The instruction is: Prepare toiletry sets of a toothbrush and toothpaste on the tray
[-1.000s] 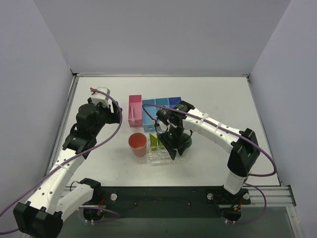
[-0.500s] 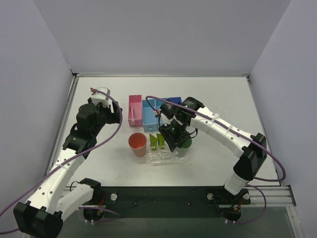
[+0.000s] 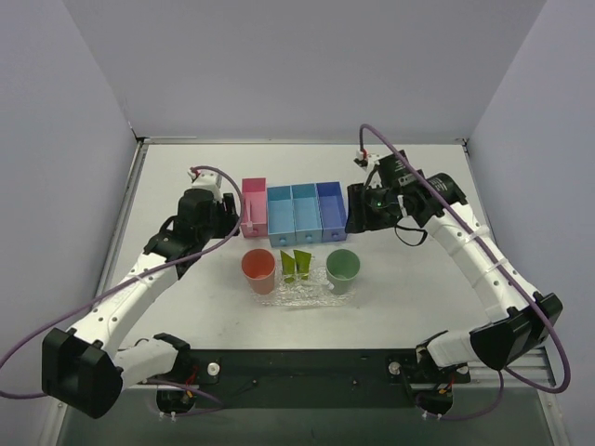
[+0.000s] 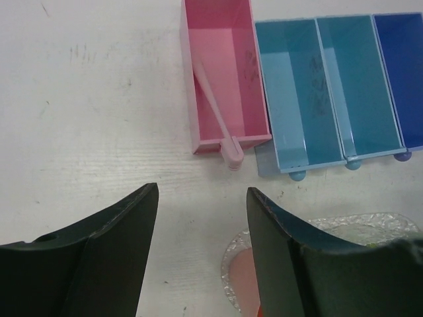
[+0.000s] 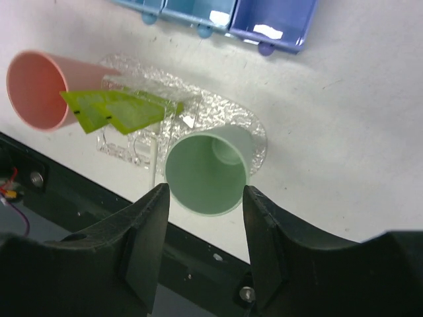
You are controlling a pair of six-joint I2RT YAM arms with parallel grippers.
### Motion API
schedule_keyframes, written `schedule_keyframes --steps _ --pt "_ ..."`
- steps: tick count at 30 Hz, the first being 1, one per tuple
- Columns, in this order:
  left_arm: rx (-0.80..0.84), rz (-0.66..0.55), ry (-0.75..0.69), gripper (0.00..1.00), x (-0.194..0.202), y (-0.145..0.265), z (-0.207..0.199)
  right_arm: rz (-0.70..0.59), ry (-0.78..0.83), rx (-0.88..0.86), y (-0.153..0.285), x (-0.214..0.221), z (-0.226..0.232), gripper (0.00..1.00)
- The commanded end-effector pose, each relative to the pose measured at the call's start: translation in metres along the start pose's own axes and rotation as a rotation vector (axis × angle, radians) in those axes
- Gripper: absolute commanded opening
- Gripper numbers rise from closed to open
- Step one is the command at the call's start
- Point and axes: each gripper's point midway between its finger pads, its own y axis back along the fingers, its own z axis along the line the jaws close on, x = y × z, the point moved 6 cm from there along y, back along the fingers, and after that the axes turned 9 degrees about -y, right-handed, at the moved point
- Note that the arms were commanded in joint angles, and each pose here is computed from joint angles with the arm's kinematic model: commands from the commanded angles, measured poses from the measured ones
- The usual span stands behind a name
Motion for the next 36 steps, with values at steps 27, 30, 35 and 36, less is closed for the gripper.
schedule_keyframes --steps 27,30,35,36 --pt "-0.031 0.242 0.137 0.54 0.018 -0.083 -0.046 -0.177 -0.194 -0.215 0.002 -0.015 -0.035 0.43" --pt "-0.037 0.261 0.13 0.49 0.022 -0.088 -0.046 -0.178 -0.201 -0.216 0.002 -0.015 -0.036 0.43" --pt "-0.051 0.28 0.126 0.46 0.025 -0.092 -0.045 -0.184 -0.209 -0.216 0.003 -0.016 -0.038 0.43" --pt "-0.054 0.287 0.122 0.45 0.027 -0.093 -0.045 -0.186 -0.21 -0.215 0.003 -0.016 -0.038 0.43"
